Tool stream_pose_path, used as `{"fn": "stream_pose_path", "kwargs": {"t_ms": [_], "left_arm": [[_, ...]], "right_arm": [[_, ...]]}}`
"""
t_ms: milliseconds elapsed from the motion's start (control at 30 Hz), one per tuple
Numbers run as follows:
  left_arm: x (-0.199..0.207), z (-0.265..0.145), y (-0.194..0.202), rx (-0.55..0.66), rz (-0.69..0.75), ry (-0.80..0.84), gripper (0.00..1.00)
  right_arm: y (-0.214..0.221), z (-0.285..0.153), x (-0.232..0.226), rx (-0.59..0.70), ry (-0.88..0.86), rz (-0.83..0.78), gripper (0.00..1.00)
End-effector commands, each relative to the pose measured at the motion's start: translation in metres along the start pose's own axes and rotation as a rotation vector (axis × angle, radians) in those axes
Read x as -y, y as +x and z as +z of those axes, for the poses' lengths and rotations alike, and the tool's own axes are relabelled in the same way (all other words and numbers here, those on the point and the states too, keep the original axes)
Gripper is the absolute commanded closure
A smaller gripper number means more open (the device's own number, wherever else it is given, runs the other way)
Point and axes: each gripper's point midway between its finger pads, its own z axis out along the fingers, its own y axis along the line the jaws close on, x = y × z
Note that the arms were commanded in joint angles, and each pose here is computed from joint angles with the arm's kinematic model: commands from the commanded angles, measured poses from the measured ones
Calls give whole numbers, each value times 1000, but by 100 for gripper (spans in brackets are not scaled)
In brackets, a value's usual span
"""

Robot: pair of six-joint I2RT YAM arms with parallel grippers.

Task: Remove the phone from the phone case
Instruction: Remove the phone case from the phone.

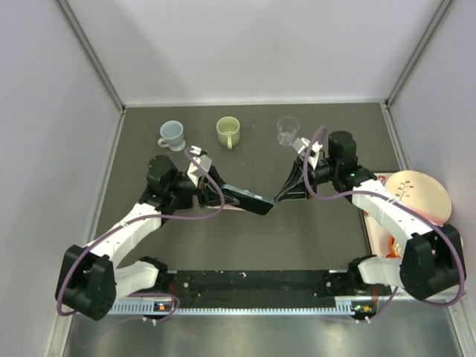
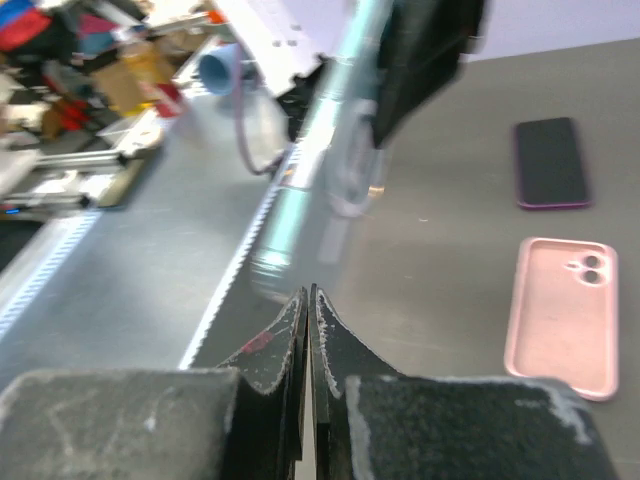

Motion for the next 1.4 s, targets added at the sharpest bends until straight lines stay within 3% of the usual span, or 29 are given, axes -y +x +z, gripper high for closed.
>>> {"fn": "stream_pose_path", "kwargs": {"t_ms": [0,100,133,167,200,300,533,800,1233,1333,1367], "left_arm": [[28,3,-19,0,149,122,100],[22,4,-21,12,150,91,100],[20,4,-22,16,147,78,100],[14,5,-24,27,148,46,100],[12,4,-24,27,143,35,100],[2,2,-26,32,136,-13,100],[-30,-1,-24,32,133,-170,100],[-42,-3,-24,37,129,-229,100],[-36,-1,-21,29,108,-178,100],[-35,-1,-22,30,111,-177,100],[-35,-1,-21,29,108,-177,100]], "right_arm": [[-13,0,26,19,130,-100,100],[-11,-1,27,12,140,-161,100],[-14,-2,27,4,140,-201,95],[-1,-3,22,-20,141,-120,89],[1,-5,27,-46,161,-221,77],[2,-9,28,-69,204,-253,59],[0,-10,18,-86,208,-324,43],[-3,-10,21,-86,218,-319,44],[-10,-11,36,-42,287,-312,50],[-9,-10,33,-44,268,-304,60],[-9,-10,33,-46,260,-314,68]]}}
